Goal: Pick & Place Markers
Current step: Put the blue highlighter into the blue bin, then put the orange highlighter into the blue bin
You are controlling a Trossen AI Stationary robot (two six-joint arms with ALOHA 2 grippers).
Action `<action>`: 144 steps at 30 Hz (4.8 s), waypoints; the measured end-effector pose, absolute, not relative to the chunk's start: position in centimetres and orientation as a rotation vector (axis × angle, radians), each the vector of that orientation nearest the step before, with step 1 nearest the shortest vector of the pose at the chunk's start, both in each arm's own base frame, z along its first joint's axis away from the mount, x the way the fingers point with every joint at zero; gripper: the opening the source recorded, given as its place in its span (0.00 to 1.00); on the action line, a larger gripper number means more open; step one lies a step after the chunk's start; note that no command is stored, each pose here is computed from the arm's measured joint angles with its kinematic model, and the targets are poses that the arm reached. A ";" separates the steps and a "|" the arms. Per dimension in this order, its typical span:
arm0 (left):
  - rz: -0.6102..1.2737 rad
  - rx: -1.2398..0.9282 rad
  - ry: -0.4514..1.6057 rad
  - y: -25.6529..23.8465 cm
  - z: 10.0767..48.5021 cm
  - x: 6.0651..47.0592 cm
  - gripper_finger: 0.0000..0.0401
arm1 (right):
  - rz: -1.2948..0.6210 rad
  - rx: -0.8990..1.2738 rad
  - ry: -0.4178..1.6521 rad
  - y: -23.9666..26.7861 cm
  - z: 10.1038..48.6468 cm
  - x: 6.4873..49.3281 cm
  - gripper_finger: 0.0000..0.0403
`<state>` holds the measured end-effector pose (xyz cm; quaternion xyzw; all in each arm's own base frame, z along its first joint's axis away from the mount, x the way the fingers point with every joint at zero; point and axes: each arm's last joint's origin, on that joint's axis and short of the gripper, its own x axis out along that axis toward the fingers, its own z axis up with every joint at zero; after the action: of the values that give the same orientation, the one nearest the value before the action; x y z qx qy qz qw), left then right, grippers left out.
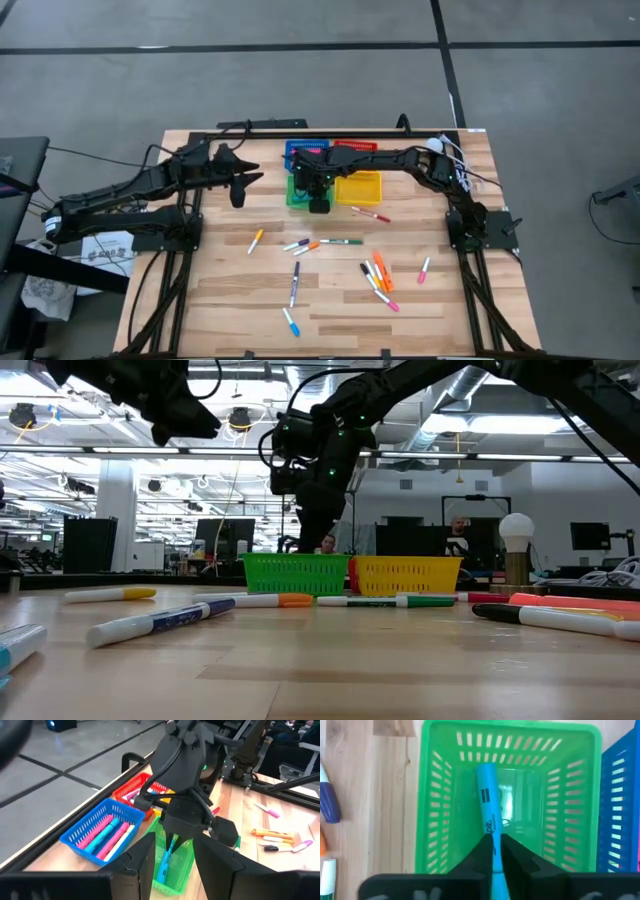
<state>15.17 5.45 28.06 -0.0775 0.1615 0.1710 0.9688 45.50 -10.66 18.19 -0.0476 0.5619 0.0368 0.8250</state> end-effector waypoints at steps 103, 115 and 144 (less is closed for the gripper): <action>0.348 -0.175 0.288 5.5 28.3 15.3 0.33 | -0.210 -0.176 1.156 -14.3 26.5 46.7 0.15; 0.351 -0.194 0.285 5.5 28.3 15.3 0.33 | -0.302 -0.082 1.158 -18.8 24.2 45.5 0.23; 0.198 -0.480 0.605 4.5 25.3 14.5 0.33 | -0.060 0.262 1.223 -14.4 30.2 41.0 0.27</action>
<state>14.50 4.52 25.28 -0.2338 0.2946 0.0966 0.9216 41.00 -14.41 30.21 0.1228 0.5723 -0.0282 0.8103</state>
